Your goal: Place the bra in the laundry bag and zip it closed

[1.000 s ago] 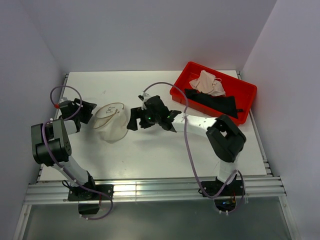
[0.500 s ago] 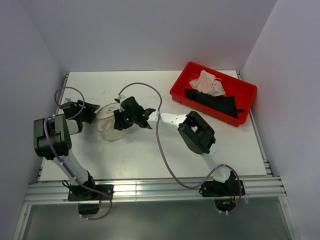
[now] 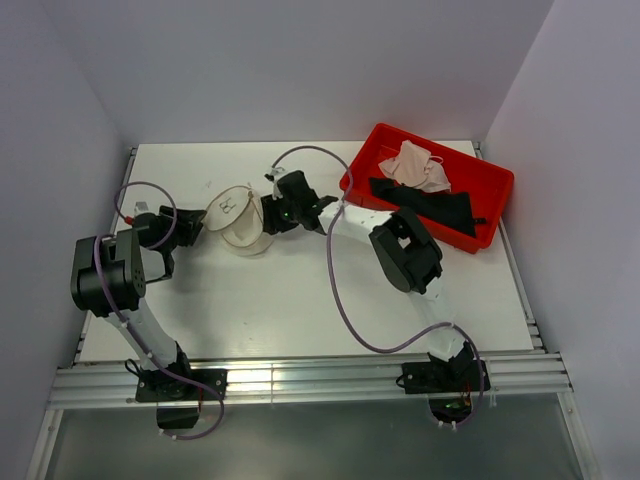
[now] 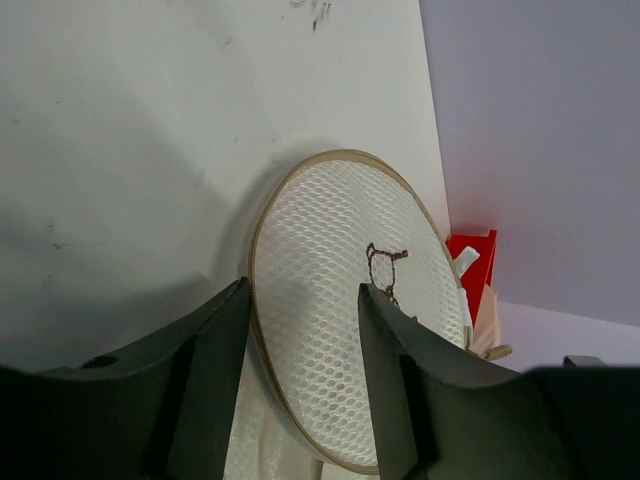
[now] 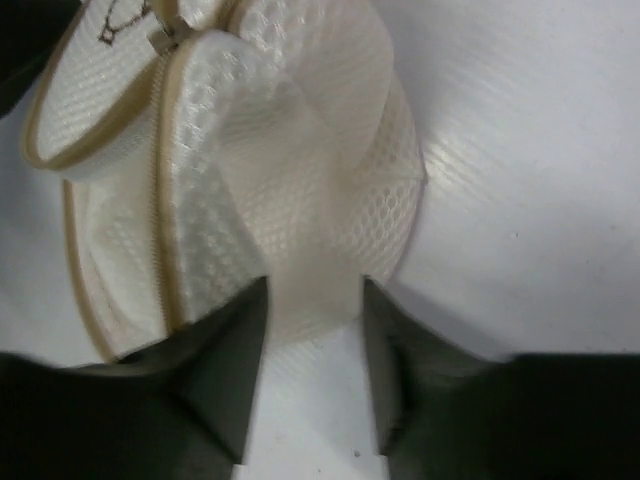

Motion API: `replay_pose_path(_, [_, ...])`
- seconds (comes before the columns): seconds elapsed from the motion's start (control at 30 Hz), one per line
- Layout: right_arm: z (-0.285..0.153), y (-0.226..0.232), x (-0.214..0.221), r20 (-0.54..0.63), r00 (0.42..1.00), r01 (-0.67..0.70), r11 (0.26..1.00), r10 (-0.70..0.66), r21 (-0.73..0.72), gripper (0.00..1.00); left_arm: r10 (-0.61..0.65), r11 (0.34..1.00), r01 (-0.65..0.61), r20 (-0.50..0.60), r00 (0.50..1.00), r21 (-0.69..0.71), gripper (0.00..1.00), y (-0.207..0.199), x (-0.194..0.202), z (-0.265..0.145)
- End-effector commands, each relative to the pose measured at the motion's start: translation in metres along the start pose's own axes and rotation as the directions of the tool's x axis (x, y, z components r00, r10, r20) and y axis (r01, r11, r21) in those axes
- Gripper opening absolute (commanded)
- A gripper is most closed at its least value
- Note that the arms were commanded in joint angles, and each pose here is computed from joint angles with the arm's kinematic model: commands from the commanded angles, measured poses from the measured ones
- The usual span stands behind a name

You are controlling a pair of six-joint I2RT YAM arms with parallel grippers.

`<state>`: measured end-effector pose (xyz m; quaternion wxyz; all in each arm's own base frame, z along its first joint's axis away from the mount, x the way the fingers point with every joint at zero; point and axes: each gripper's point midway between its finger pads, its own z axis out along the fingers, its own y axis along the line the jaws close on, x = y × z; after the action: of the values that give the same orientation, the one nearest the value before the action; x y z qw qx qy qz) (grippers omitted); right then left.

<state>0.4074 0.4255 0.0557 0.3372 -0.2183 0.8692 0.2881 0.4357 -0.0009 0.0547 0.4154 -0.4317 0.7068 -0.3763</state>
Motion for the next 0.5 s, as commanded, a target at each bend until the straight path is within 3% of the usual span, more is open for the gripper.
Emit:
replay_pose_path(0.0, [-0.017, 0.019, -0.003, 0.007, 0.998, 0.062, 0.997, -0.062, -0.048, 0.54, 0.003, 0.995, -0.004, 0.013, 1.000, 0.097, 0.54, -0.022, -0.002, 0.002])
replay_pose_path(0.4, [-0.057, 0.031, -0.011, 0.061, 0.998, 0.005, 0.998, -0.001, -0.066, 0.57, -0.036, 0.990, 0.046, 0.074, 0.997, -0.134, 0.53, 0.013, 0.005, -0.003])
replay_pose_path(0.47, [-0.067, 0.038, -0.027, 0.122, 0.993, 0.009, 0.996, 0.002, -0.088, 0.57, -0.037, 0.989, 0.048, 0.080, 0.996, -0.143, 0.51, 0.013, 0.006, -0.003])
